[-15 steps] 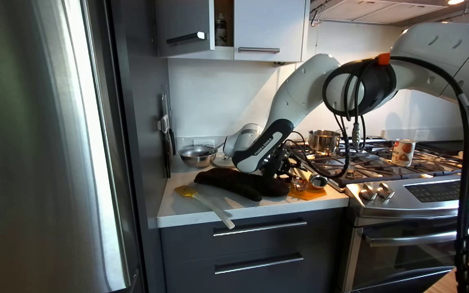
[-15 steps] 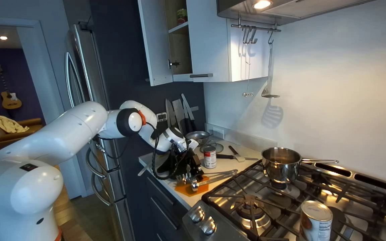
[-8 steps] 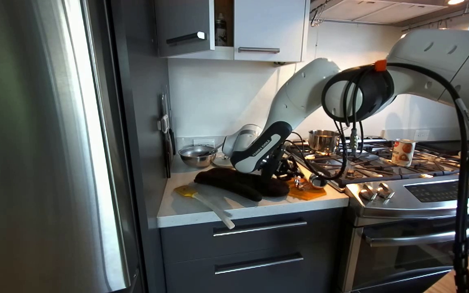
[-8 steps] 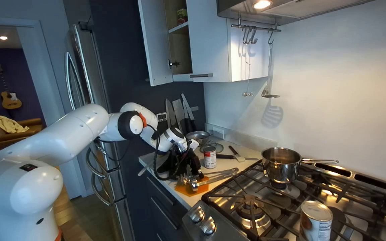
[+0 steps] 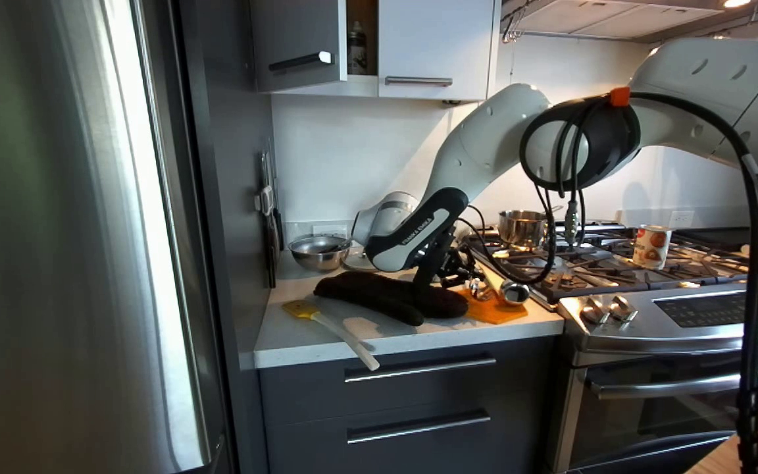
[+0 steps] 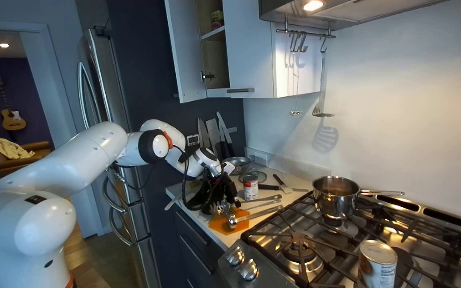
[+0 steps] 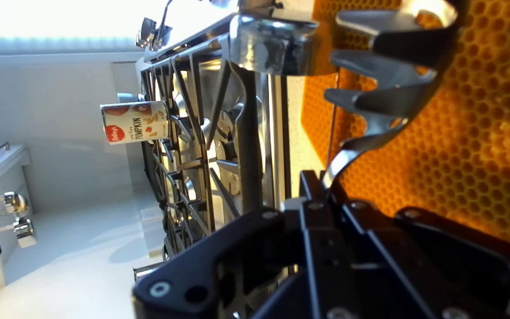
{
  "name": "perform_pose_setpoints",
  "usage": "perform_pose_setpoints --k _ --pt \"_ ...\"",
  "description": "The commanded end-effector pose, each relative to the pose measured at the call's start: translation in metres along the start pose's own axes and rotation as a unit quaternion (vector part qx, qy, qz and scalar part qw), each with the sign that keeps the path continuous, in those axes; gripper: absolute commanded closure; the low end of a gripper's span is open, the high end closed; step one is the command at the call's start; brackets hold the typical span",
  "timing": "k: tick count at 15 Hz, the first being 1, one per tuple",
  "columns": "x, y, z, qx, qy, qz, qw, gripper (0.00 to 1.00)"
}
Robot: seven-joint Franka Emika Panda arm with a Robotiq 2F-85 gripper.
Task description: Put the metal kitchen on the wall hook
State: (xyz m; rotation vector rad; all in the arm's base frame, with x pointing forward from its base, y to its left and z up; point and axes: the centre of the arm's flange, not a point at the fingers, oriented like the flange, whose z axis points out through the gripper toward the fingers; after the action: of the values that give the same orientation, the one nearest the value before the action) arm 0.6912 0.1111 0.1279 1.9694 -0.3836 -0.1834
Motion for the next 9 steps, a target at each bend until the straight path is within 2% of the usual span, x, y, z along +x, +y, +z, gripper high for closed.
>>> perform_pose_setpoints --k 1,3,4,9 --pt "-0.023 0.034 -0.007 -0.016 -0.013 0.002 0.9998 0.99" --pt "-0.029 0.049 -0.006 -0.023 -0.017 0.018 0.9994 0.99" --pt "-0.030 0.057 -0.004 -0.022 -0.005 0.025 0.9994 0.99" --pt "-0.039 0.105 0.011 0.014 0.039 0.065 0.9970 0.99"
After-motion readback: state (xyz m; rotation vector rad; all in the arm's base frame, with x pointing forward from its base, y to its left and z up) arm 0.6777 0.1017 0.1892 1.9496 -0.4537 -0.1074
